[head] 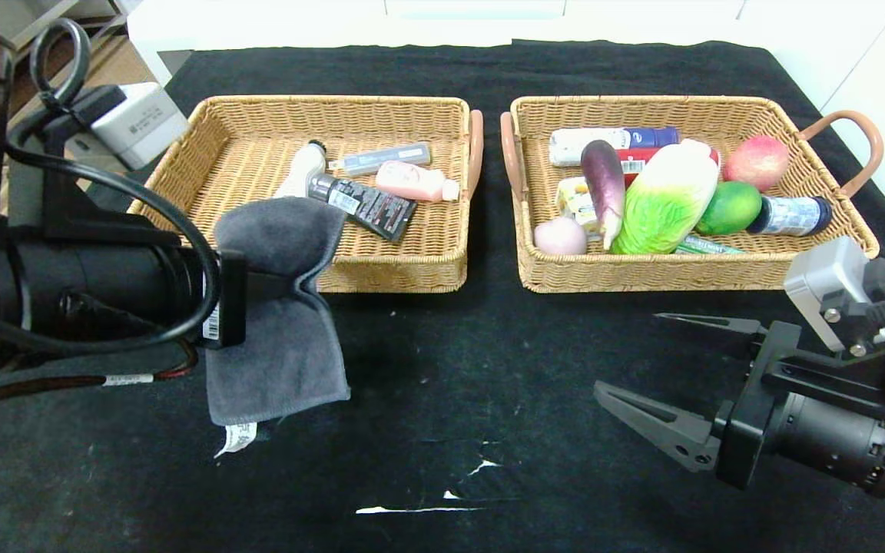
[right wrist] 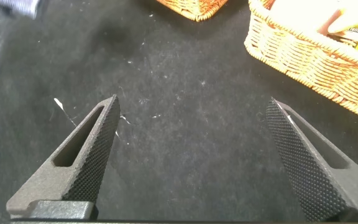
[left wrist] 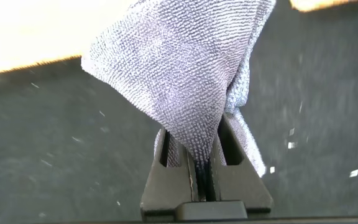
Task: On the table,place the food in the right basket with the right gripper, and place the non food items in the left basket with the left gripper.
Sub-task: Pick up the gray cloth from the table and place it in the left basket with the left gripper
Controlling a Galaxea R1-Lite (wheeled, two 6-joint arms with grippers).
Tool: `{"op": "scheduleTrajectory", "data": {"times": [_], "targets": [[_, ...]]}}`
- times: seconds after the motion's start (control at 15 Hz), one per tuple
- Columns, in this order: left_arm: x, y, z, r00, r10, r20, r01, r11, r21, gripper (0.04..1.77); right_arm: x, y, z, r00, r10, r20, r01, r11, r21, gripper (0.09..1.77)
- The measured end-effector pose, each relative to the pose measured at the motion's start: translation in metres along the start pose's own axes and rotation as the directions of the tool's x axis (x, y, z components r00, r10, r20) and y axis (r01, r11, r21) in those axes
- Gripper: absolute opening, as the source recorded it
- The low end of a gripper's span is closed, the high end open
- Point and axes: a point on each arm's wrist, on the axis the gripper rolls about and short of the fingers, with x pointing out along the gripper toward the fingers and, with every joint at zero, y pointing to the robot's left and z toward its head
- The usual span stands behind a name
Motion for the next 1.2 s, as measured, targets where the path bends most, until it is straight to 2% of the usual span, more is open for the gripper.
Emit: {"op": "scheduleTrajectory", "data": {"times": [0.33,0.6,1.0,1.2], "targets": [[-0.002,0.022,0.025,0.997,0.021,0.075,-0.017,0.998,-0.060,0.19,-0.001,0.000,0.001,1.000,-0.003,0.005,0.003,1.000,-0.001,1.71],[0.011,0.045,0.058,0.976,0.080,0.200,-0.058,0.991,-0.117,0.19,-0.002,-0.001,0.001,1.000,-0.005,0.005,0.005,1.000,-0.001,1.71],[0.046,0.068,0.092,0.950,0.174,0.259,-0.134,0.977,-0.163,0.19,-0.002,-0.002,0.001,1.000,-0.008,0.007,0.008,1.000,-0.001,1.71],[0.059,0.075,0.103,0.938,0.187,0.291,-0.148,0.977,-0.152,0.19,-0.002,-0.001,0.002,1.000,-0.008,0.008,0.008,1.000,-0.002,1.71]]}}
